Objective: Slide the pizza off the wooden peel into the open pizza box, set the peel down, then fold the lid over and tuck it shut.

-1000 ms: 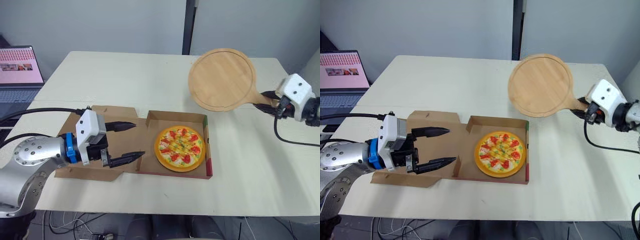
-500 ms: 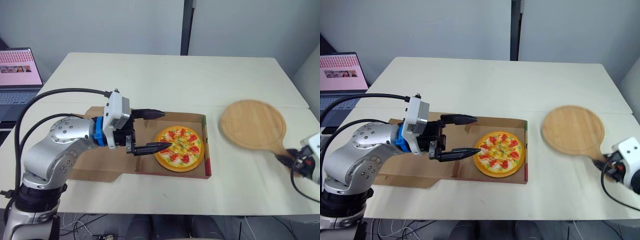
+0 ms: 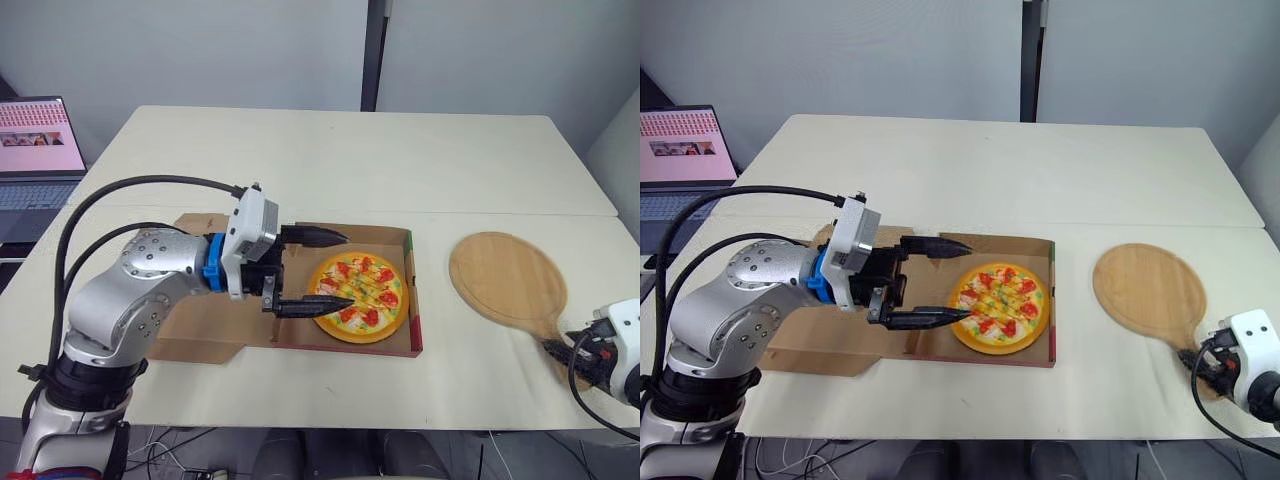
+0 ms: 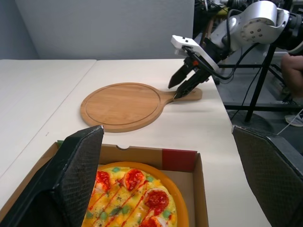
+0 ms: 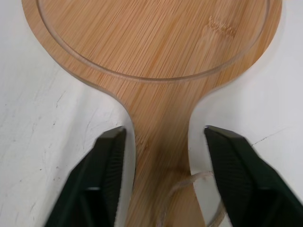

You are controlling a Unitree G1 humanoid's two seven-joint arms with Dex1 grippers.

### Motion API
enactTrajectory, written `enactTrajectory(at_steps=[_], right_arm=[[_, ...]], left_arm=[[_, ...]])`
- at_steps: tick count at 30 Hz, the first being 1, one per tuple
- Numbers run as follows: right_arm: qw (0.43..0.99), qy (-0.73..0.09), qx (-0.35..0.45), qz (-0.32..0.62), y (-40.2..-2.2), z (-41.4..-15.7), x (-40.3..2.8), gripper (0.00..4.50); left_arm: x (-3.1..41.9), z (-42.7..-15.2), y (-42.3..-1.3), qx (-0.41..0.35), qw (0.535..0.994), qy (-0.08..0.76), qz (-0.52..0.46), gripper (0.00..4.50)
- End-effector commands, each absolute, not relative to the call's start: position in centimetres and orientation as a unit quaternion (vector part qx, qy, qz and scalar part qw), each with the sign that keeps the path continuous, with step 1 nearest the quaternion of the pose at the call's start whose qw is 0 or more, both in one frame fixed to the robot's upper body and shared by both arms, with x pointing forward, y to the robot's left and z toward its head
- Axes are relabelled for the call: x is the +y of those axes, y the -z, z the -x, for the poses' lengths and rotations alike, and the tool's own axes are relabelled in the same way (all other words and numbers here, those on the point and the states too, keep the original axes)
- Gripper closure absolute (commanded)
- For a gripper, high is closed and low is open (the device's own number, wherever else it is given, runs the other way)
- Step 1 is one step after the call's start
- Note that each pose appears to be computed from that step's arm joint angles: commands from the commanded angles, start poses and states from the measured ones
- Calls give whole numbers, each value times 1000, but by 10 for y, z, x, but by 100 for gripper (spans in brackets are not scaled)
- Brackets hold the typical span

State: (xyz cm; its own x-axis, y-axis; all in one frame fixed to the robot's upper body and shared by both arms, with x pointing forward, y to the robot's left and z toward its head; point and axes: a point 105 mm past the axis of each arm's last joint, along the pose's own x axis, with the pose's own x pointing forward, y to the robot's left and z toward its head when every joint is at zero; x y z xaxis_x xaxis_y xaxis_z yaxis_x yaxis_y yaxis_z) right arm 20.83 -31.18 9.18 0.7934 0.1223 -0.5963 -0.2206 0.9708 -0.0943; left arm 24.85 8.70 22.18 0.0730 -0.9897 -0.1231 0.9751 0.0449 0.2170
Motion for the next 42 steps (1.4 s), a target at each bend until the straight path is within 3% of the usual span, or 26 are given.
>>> enactTrajectory(at_steps=[1,2,7,11,19,24,29,34,38,42], right_arm=[[945,-107,292,98,-111,-208,-316,22],[945,-114,286,107,-117,-208,-317,5],[943,-172,204,200,-154,-235,-310,5],[915,-263,120,281,-178,-265,-274,5],[819,-491,23,296,-215,-292,-174,5],[758,-597,8,261,-227,-288,-128,5],[710,-656,7,256,-230,-284,-104,5],[688,-679,1,255,-234,-287,-93,5],[684,-681,0,260,-236,-291,-92,5],[679,-685,-2,264,-238,-292,-90,5]], left_arm=[[87,-244,-227,-40,717,683,-134,0],[87,-244,-227,-41,718,682,-134,0],[97,-241,-224,-37,743,658,-119,0],[120,-243,-214,-13,800,590,-107,0],[190,-232,-169,75,920,382,-44,0],[221,-214,-162,63,956,268,97,0],[243,-178,-140,65,949,153,266,0],[272,-138,-106,63,912,-19,405,0],[280,-130,-92,62,879,-79,466,0],[294,-141,-88,48,859,-114,497,0]])
